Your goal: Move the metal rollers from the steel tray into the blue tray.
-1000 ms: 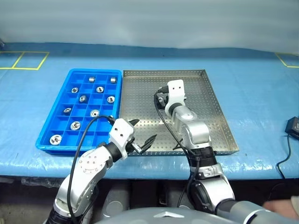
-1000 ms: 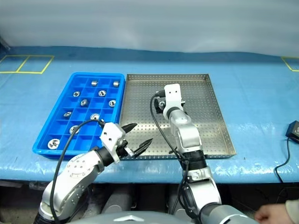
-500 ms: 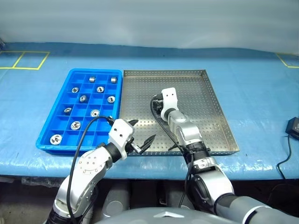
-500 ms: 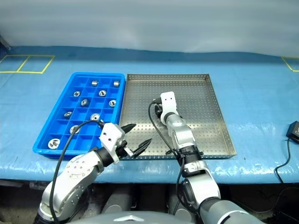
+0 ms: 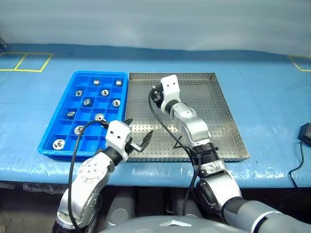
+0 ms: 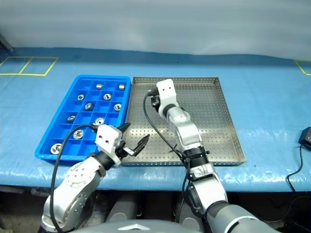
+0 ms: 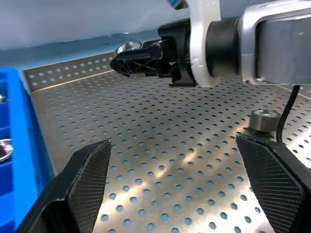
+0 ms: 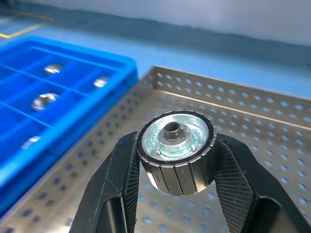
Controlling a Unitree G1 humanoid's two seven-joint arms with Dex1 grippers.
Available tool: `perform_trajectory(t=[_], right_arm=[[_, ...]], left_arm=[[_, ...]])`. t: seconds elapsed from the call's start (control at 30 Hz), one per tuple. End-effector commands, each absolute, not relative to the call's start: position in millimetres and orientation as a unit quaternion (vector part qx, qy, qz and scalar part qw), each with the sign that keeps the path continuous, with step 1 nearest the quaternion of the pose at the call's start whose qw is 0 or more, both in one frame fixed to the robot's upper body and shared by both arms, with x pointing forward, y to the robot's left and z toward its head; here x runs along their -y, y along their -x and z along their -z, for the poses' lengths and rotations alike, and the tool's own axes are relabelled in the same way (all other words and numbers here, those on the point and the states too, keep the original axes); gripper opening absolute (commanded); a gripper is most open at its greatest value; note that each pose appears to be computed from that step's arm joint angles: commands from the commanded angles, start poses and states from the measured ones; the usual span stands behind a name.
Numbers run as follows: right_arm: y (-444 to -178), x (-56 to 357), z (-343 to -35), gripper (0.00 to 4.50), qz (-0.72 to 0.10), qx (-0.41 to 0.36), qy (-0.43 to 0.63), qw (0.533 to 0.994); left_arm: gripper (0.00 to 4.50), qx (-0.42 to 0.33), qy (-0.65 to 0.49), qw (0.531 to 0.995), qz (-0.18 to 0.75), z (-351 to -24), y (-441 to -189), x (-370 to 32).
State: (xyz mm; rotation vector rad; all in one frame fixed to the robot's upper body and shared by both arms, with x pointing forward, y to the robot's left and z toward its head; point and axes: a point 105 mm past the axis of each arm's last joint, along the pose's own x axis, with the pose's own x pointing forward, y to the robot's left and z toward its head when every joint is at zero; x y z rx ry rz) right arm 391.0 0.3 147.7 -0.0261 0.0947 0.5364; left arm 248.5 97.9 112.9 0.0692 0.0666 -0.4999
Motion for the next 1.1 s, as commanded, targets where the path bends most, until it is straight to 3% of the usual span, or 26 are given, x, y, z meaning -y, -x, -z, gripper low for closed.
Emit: perform_trajectory(t=[0.03,0.3,0.6,0.83,1.1], right_arm=[[-373.7,-34.8,-176.3,1.83,-0.332,-0.011,0.019,0.943],[-335.7,-76.4,-168.8,1.83,-0.428,-0.044,0.022,0.902],[-305.7,-83.1,-127.3,1.83,-0.490,-0.128,0.050,0.861],[-315.0,-73.4,-108.5,1.83,-0.457,-0.158,0.045,0.874],[-333.9,-45.1,-130.7,4.47,-0.395,-0.128,0.017,0.910]], left_arm=[[4.50,0.016,-0.039,0.974,0.223,-134.3,-242.3,-109.4],[4.50,-0.015,-0.045,0.976,0.214,-123.8,-217.9,-127.4],[4.50,-0.028,-0.040,0.972,0.231,-118.0,-211.2,-124.1],[4.50,-0.028,-0.037,0.968,0.246,-117.3,-212.3,-118.3],[4.50,-0.024,-0.039,0.958,0.284,-119.0,-217.5,-108.3]])
